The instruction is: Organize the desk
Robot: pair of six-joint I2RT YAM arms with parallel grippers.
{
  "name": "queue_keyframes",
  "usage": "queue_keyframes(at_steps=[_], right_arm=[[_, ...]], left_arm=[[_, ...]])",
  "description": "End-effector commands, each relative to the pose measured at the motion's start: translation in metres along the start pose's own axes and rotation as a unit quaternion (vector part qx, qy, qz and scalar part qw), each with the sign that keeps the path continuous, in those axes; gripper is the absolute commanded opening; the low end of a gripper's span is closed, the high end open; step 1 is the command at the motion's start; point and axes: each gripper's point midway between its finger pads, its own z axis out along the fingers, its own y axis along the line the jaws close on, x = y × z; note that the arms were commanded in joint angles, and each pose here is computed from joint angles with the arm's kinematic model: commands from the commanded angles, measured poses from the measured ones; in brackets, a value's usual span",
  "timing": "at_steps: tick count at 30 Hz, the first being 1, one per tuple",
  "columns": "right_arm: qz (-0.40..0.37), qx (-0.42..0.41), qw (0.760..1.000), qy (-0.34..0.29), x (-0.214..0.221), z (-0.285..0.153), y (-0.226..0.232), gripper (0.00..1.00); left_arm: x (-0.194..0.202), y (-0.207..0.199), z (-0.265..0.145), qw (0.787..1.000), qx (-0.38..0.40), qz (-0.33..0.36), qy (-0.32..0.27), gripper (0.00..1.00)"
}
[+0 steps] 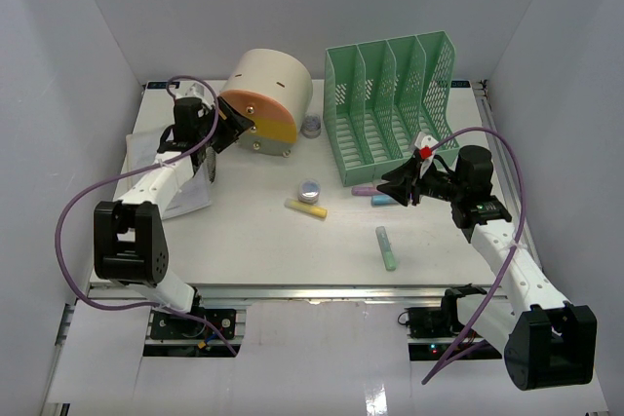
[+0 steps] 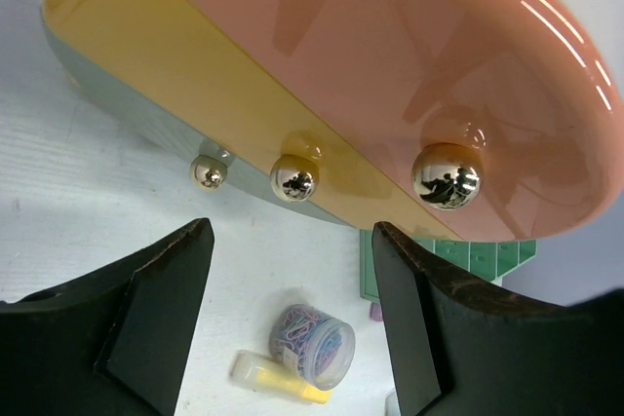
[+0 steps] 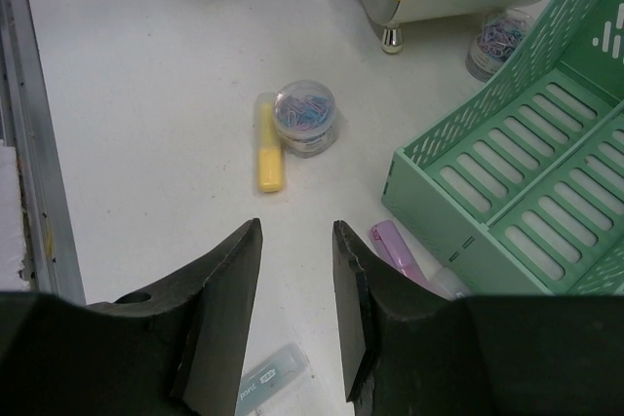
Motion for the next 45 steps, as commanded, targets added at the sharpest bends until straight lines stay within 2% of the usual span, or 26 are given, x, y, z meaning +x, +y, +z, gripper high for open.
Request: queue_keyframes(at_steps=[1, 10, 17, 22, 27, 37, 45], right_arm=[[-0.035, -0.001, 0.999, -0.019, -0.023, -0.003, -0.002, 0.42], [-0.037, -0.001, 0.999, -0.019, -0.023, -0.004, -0.002, 0.42], [-0.039, -0.001, 0.999, -0.019, -0.024, -0.004, -0.002, 0.42], [-0.039, 0.0, 0.999, -0.019, -0.023, -0.004, -0.003, 0.42], [-0.039, 0.0, 0.999, -0.019, -0.023, -0.005, -0.003, 0.42], [-0.039, 0.0, 0.999, -0.017, -0.021, -0.005, -0.003, 0.43], [-0.041, 0.003, 0.999, -0.014, -0.017, -0.005, -0.005, 0.43]], left_arm=[[-0.011, -0.017, 0.009, 0.999, 0.05, 0.021, -0.006, 0.75], [-0.011, -0.01, 0.033, 0.998, 0.057, 0.015, 0.007, 0.65], [-0.014, -0.008, 0.038, 0.998, 0.056, 0.008, -0.004, 0.51], [-0.009, -0.005, 0.036, 0.998, 0.056, 0.008, -0.002, 0.36], [0.003, -0.001, 0.026, 0.998, 0.063, 0.011, 0.004, 0.27], [0.025, -0.006, -0.023, 0.995, 0.089, 0.034, 0.002, 0.25], [0.036, -0.006, -0.038, 0.995, 0.095, 0.035, 0.009, 0.27]])
